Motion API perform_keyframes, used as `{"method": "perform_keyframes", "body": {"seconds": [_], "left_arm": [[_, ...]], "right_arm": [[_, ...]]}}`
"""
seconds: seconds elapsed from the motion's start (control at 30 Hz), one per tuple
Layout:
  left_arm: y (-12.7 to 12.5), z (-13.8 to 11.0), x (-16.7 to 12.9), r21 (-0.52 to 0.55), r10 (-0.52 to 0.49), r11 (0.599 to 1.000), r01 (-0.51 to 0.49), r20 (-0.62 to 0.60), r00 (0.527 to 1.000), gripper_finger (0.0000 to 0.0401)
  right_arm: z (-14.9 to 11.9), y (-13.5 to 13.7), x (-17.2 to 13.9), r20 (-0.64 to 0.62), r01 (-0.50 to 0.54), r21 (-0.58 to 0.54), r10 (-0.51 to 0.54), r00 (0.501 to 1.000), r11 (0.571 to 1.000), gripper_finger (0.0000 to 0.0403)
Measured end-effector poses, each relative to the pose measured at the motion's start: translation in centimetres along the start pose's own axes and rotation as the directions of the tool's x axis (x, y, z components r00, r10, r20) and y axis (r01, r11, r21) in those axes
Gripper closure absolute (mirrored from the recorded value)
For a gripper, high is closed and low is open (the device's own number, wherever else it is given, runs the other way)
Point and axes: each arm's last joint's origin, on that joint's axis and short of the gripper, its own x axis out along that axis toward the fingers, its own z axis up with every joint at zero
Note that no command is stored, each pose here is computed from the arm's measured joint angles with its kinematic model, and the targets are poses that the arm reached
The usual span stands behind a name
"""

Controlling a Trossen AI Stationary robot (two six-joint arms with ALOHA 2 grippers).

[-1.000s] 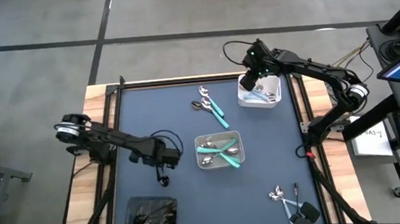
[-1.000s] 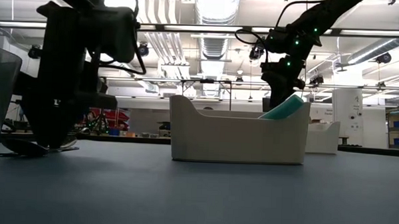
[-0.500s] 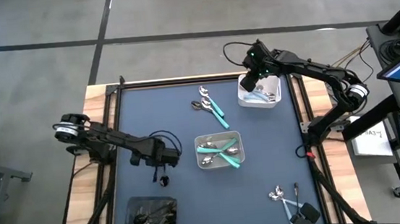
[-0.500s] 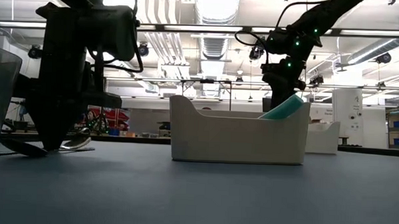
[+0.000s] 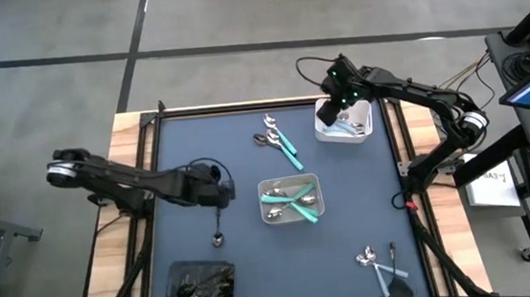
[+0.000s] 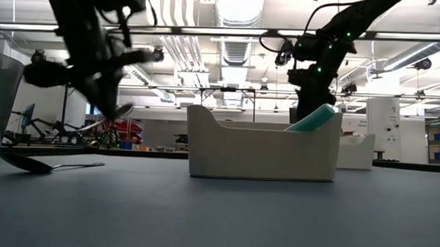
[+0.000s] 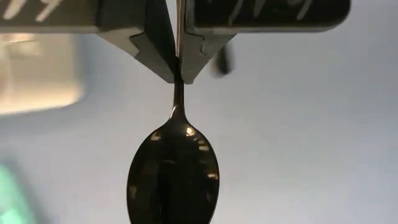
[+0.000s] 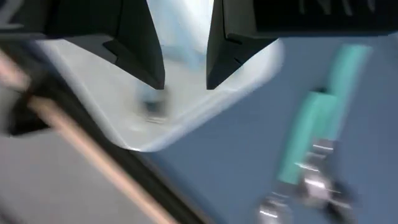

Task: Sort silverware by color (type)
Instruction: Put the black spoon into the black bin

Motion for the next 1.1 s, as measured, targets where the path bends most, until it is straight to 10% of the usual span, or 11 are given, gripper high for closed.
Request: {"method": "perform_keyframes", "body": {"seconds": [0.23,0.73,1.1], "left_arm": [[-1.2,3.0,-1.0,-0.041,-0.164,0.983,0.177,0.218,0.962,0.0401],[-4.0,12.8,0.4,0.021,-0.346,0.919,0.393,0.520,0.781,0.0401],[-3.6,15.9,1.5,0.028,-0.400,0.892,0.451,0.516,0.758,0.0401]], "right_arm": [[1.3,2.9,0.3,0.141,-0.286,0.043,0.277,0.950,0.957,0.0294],[3.8,9.2,0.1,0.377,-0.473,0.003,0.437,0.817,0.881,0.0287],[5.5,11.0,3.6,0.383,-0.557,0.148,0.472,0.794,0.817,0.0259]]}}
